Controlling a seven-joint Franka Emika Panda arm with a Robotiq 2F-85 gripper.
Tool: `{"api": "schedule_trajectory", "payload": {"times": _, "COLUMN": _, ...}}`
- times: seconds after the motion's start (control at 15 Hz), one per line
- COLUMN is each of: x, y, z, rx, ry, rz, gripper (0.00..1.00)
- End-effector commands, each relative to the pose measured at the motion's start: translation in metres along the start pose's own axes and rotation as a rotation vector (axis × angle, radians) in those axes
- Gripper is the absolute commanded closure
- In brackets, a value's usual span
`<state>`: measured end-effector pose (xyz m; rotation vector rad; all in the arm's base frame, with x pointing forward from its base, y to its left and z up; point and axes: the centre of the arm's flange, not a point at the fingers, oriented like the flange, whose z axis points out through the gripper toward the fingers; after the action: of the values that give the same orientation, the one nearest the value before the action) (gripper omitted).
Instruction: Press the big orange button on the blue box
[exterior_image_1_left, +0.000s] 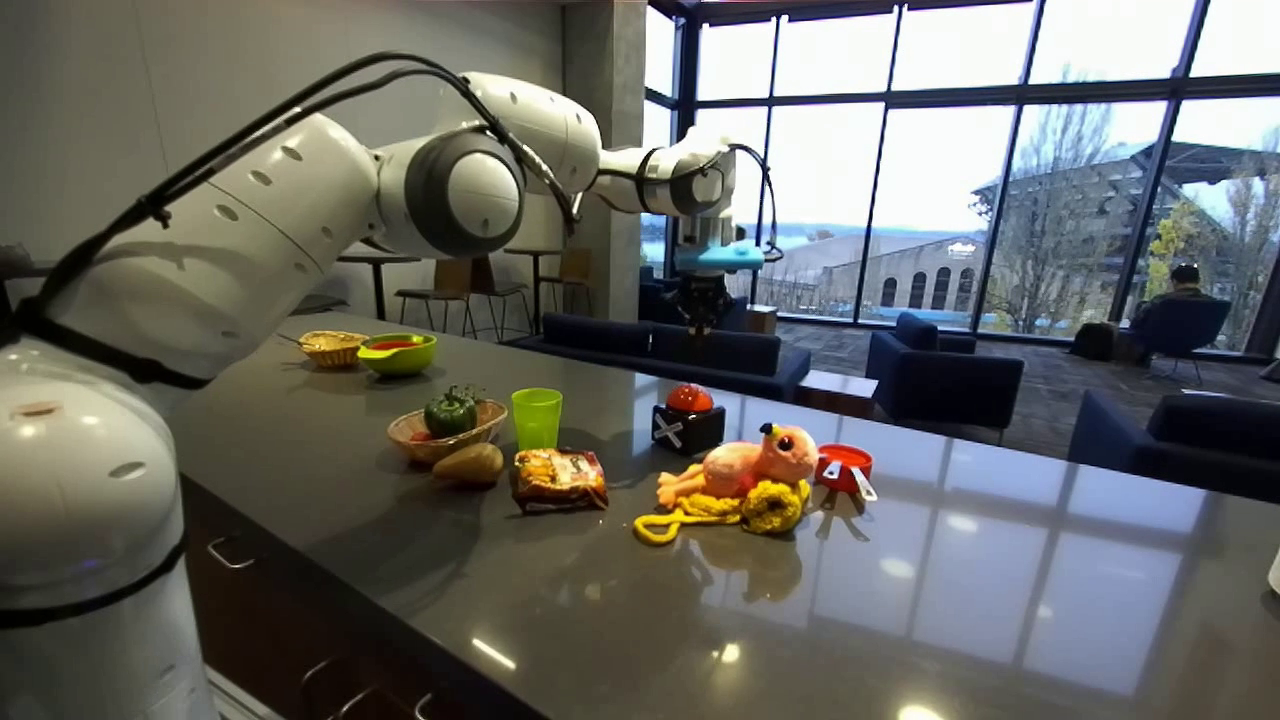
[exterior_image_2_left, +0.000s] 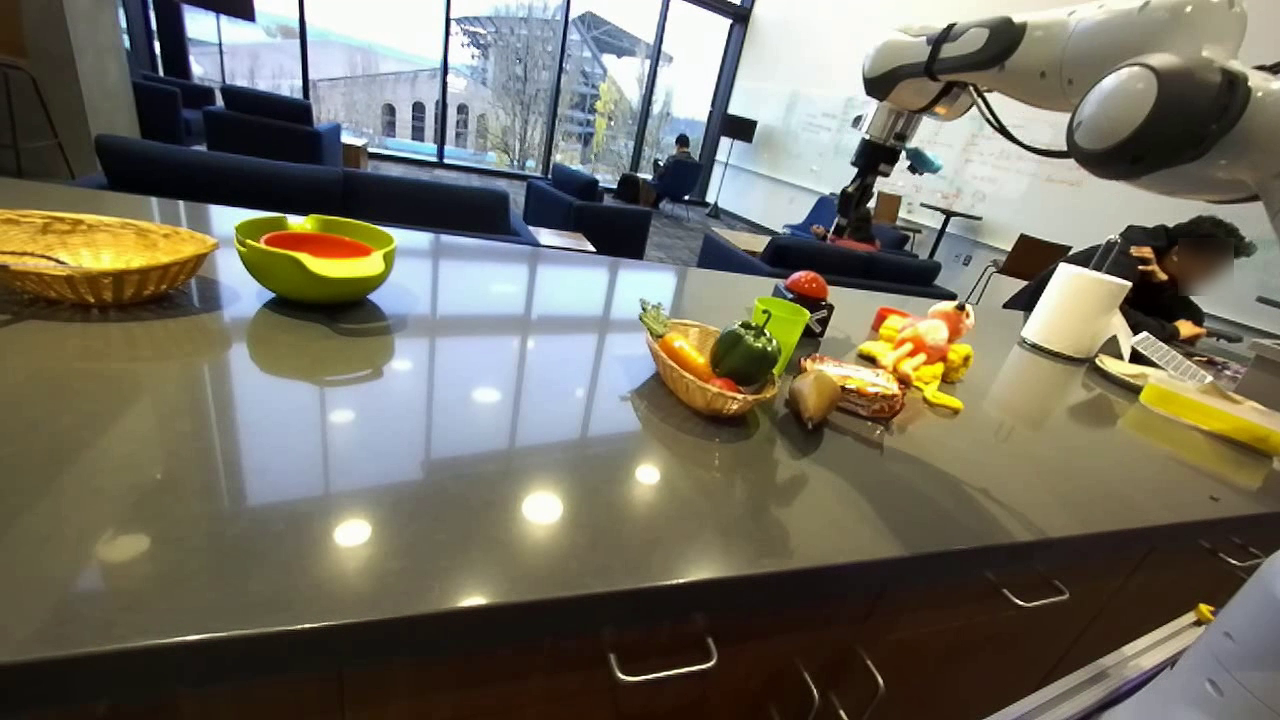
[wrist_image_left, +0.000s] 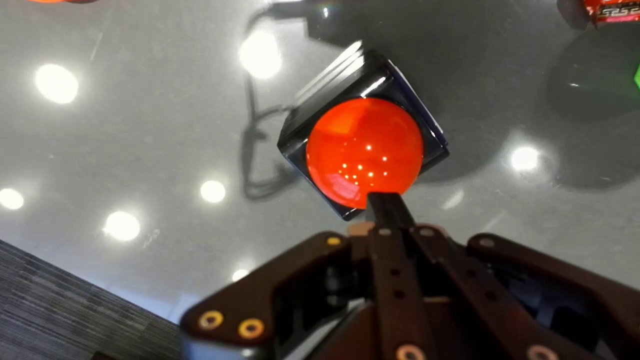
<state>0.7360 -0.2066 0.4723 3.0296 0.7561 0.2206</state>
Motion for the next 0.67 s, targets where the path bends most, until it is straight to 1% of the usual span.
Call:
{"api": "schedule_trajectory", "payload": {"times": 0.0, "x": -0.037, "y": -0.028, "z": -0.029, "rx": -0.041, "ry": 0.014, "rz": 0.063, "gripper": 1.00}}
{"api": "schedule_trajectory", "payload": {"times": 0.27, "x": -0.057, "y": -0.056, "z": -0.061, "rx": -0.075, "ry": 0.061, "rz": 0.151, "gripper": 1.00}}
{"api": "schedule_trajectory", "payload": {"times": 0.6, "x": -0.080, "y": -0.093, "z": -0.101, "rx": -0.102, "ry": 0.094, "rz": 0.200, "gripper": 1.00}}
